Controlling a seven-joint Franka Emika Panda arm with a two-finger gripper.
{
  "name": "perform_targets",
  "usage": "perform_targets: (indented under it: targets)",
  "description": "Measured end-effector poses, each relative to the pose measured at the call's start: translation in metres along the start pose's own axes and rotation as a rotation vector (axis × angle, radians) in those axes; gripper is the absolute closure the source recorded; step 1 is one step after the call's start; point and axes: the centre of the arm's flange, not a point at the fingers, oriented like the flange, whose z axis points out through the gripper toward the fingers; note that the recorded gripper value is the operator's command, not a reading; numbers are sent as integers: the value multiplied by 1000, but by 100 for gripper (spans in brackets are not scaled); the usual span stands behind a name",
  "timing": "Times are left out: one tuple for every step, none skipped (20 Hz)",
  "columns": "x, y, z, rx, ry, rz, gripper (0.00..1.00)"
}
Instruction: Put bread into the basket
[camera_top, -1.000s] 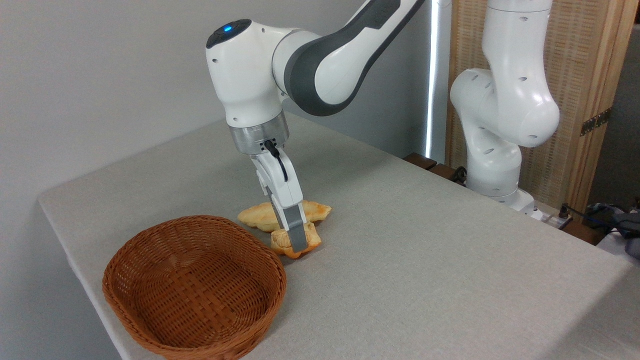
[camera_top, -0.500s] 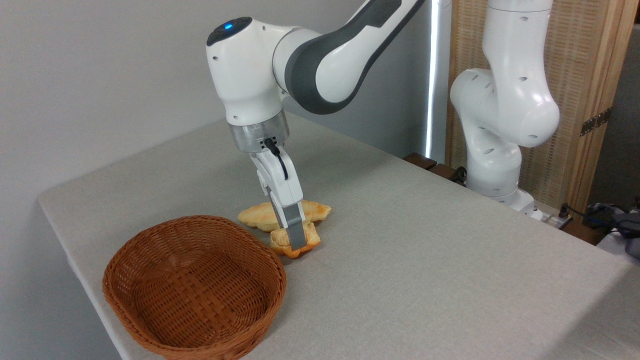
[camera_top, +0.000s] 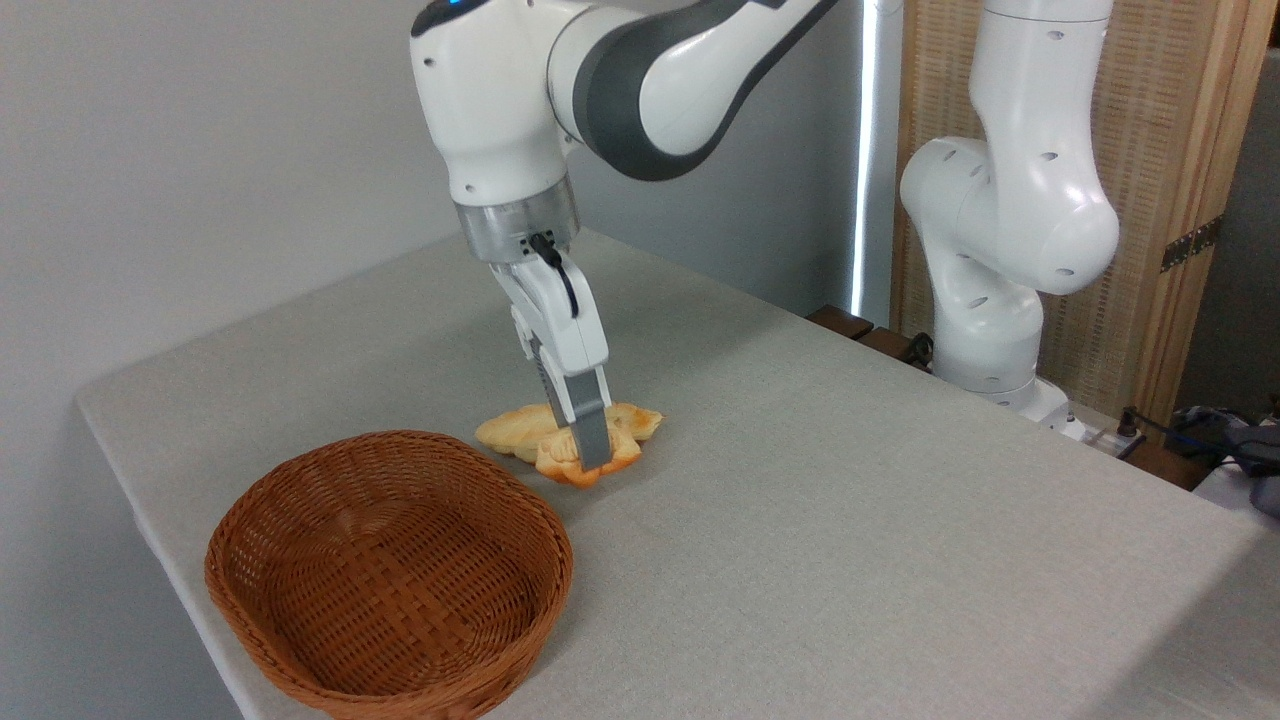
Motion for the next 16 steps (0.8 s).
perform_targets:
  targets:
    - [1,-1,-4,3,8,-2,44]
    - [3,-2,-12,5,31,-8,44]
    - [5,-3,-21,6,59,-17,44]
    - [8,-5,-31,9,86,-24,44]
    - [10,-6,-39,15,105,-29,44]
    - [11,-8,-46,25,121,-33,44]
    - [11,-9,-50,32,130,-36,44]
    - [13,-12,-56,50,156,-42,44]
    - [13,-14,-59,60,170,-46,44]
    - [15,-17,-63,81,196,-52,44]
    - [15,-19,-64,91,208,-55,44]
    - [16,-23,-66,110,226,-60,44]
    - [16,-25,-66,119,234,-63,44]
    - [16,-30,-65,134,247,-70,44]
    - [16,-35,-63,148,257,-78,43]
    - [17,-41,-60,162,266,-86,40]
